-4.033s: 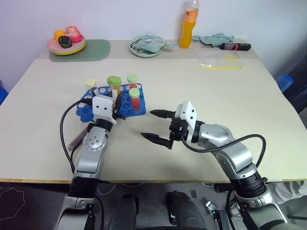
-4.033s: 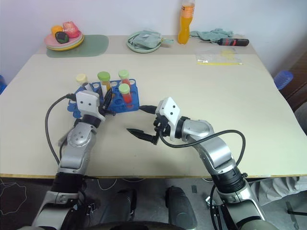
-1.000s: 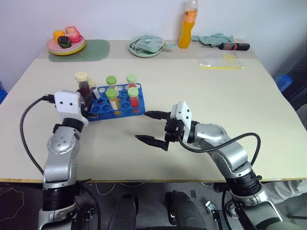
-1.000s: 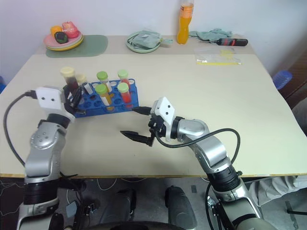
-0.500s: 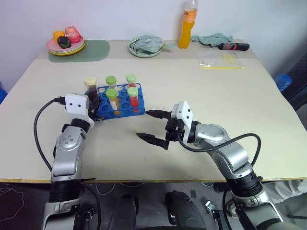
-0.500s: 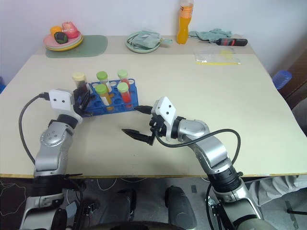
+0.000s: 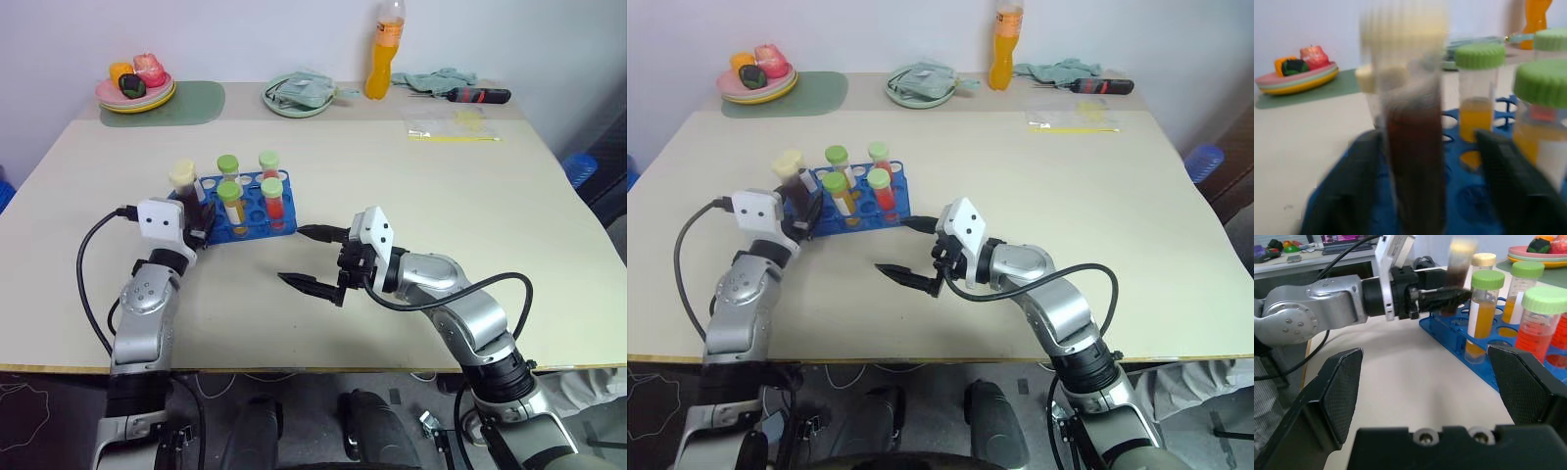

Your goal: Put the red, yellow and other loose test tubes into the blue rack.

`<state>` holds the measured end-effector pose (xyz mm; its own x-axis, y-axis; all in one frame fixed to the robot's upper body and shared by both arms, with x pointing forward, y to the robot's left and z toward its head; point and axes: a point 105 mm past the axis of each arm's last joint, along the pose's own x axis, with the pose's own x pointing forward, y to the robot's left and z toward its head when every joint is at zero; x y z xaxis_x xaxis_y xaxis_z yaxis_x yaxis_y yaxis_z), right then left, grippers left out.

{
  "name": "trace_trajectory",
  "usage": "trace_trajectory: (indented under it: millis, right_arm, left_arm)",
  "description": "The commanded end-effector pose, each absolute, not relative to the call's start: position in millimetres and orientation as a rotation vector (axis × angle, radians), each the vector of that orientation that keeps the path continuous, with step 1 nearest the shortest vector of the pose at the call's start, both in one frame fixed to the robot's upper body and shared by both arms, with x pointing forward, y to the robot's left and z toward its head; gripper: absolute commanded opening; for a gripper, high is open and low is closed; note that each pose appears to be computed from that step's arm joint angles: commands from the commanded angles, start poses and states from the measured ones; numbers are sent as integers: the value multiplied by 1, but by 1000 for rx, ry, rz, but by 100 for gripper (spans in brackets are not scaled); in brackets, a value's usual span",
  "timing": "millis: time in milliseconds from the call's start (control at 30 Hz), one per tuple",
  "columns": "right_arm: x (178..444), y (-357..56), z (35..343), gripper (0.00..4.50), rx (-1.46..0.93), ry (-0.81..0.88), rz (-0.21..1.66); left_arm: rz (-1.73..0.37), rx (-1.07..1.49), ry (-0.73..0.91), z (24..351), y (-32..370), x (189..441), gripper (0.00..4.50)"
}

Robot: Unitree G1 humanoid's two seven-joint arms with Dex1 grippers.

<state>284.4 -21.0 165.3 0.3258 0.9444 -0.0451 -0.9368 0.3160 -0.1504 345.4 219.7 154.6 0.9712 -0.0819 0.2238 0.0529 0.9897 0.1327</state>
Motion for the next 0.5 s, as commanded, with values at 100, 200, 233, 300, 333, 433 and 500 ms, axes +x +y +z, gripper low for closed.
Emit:
trace_trajectory:
  millis: [100,200,233,300,333,433,500]
  right_arm:
    - [284,-32,186,450,-175,-138,1246]
    - [289,-48,193,450,-190,-133,1227]
    - [291,-55,195,450,-197,-126,1218]
    - [296,-73,196,450,-211,-104,1188]
    - [301,-83,196,450,-218,-87,1158]
    - [317,-126,191,450,-250,-8,1032]
    - [323,-145,185,450,-271,36,987]
  left_arm:
    - [-47,82,-355,195,235,315,439]
    - [-96,97,-324,204,249,288,439]
    - [-119,123,-295,204,252,279,439]
    - [-160,151,-232,201,254,265,439]
    - [-177,171,-181,197,260,256,439]
    - [-224,248,10,174,281,228,439]
    - [-242,293,77,164,285,220,439]
